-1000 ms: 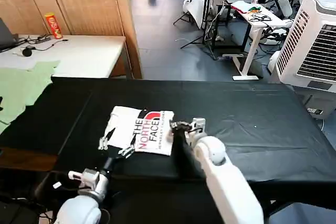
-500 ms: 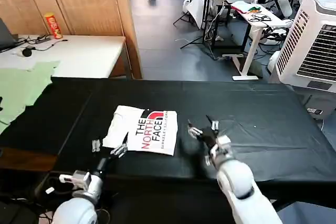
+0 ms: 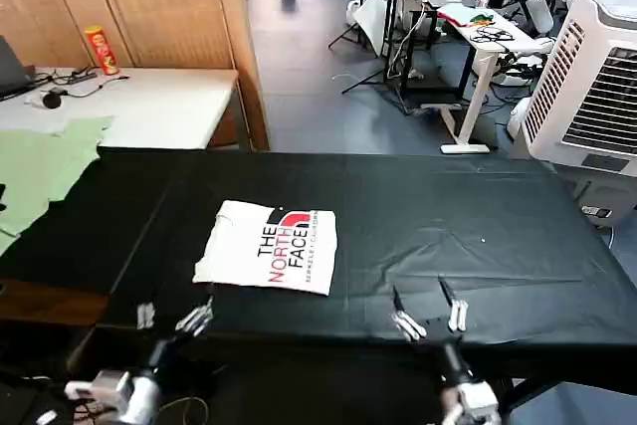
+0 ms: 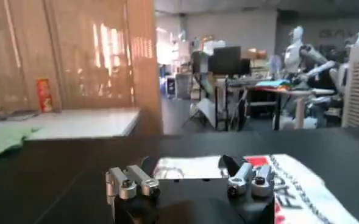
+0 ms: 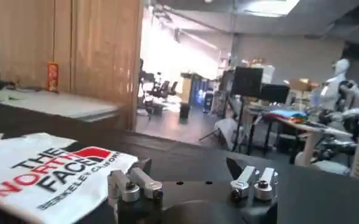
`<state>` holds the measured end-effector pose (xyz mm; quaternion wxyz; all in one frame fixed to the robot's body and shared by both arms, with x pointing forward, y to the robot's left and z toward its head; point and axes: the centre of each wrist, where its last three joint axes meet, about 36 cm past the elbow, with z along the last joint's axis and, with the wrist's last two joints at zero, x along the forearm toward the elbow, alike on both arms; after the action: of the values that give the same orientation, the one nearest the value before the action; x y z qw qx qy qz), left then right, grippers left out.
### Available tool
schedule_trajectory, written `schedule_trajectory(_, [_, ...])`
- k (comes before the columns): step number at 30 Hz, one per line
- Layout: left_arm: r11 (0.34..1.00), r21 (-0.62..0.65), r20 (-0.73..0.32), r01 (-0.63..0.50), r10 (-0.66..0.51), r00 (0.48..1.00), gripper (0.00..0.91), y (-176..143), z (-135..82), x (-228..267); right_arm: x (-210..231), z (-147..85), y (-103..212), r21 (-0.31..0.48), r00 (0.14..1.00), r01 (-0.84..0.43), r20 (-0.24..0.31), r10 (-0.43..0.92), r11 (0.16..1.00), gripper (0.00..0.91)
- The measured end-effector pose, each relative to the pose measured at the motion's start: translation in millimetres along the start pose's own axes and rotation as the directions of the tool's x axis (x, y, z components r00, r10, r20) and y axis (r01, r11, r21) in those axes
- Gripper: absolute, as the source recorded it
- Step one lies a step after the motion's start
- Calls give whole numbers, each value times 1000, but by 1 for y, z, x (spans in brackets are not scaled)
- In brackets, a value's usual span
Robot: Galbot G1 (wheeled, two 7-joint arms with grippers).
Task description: Fold and organize the clothes.
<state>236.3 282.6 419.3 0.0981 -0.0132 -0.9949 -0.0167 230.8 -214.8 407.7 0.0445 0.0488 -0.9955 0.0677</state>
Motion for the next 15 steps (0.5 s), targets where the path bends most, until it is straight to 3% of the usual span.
schedule_trajectory(15, [999, 22, -152, 40, -36, 988, 878, 7, -4, 50, 66, -30, -11, -47, 972, -119, -208, 107, 992, 878])
